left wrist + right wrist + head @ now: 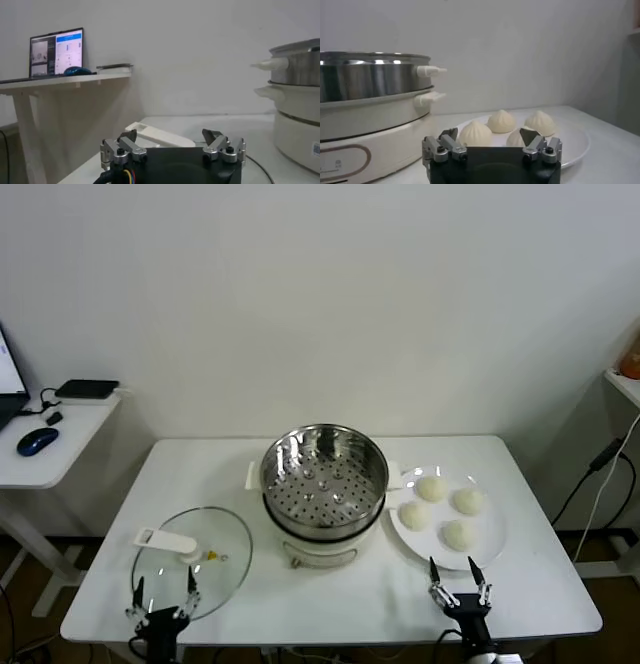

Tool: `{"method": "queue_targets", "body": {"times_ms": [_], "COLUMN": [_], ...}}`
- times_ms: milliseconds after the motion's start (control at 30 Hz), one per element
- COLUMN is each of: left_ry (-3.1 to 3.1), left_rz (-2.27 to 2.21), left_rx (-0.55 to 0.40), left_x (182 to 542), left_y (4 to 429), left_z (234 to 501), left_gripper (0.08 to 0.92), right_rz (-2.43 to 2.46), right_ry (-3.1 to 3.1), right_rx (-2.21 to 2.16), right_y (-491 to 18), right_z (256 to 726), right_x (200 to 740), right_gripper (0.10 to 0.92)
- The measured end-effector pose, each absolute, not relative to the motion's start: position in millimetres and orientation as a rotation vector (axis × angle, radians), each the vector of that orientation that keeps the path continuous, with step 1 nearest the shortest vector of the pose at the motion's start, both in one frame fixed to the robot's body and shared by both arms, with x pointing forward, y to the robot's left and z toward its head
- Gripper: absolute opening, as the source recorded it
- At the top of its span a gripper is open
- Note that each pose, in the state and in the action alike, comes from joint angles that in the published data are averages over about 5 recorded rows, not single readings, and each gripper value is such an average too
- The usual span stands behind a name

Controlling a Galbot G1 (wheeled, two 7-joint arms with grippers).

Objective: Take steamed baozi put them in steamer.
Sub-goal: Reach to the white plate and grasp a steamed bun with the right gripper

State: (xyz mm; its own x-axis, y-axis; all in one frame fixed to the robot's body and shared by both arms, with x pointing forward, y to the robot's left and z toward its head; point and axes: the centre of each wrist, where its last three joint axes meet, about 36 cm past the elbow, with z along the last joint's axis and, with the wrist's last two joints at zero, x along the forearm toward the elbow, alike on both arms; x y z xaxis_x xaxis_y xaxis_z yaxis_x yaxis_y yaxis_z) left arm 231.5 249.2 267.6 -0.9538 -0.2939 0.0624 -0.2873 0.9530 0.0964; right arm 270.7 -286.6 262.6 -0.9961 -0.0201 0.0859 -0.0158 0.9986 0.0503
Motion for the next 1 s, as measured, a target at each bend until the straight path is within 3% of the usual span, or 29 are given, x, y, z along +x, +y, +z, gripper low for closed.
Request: {"method": "queue_targets", "body": {"times_ms": [300, 1000], "left_ry": [-3.042, -3.061], "left_rz": [-0.116, -0.109], "left_rx": [0.44, 0.448], "left_x": [233.3, 234.8], "left_y": [245.5, 246.4], "left_z": [270.3, 270.2], "left_gripper": [0.823, 0.823], "right_rz": [0.015, 0.798], "right_ry": [-3.017, -2.546], "right_rx": [-0.007, 0.403], "right_y": [-312.4, -345.9], "right_z": [293.6, 445.0], "right_x": [319.5, 484.9], "right_gripper": [0.823, 0.823]}}
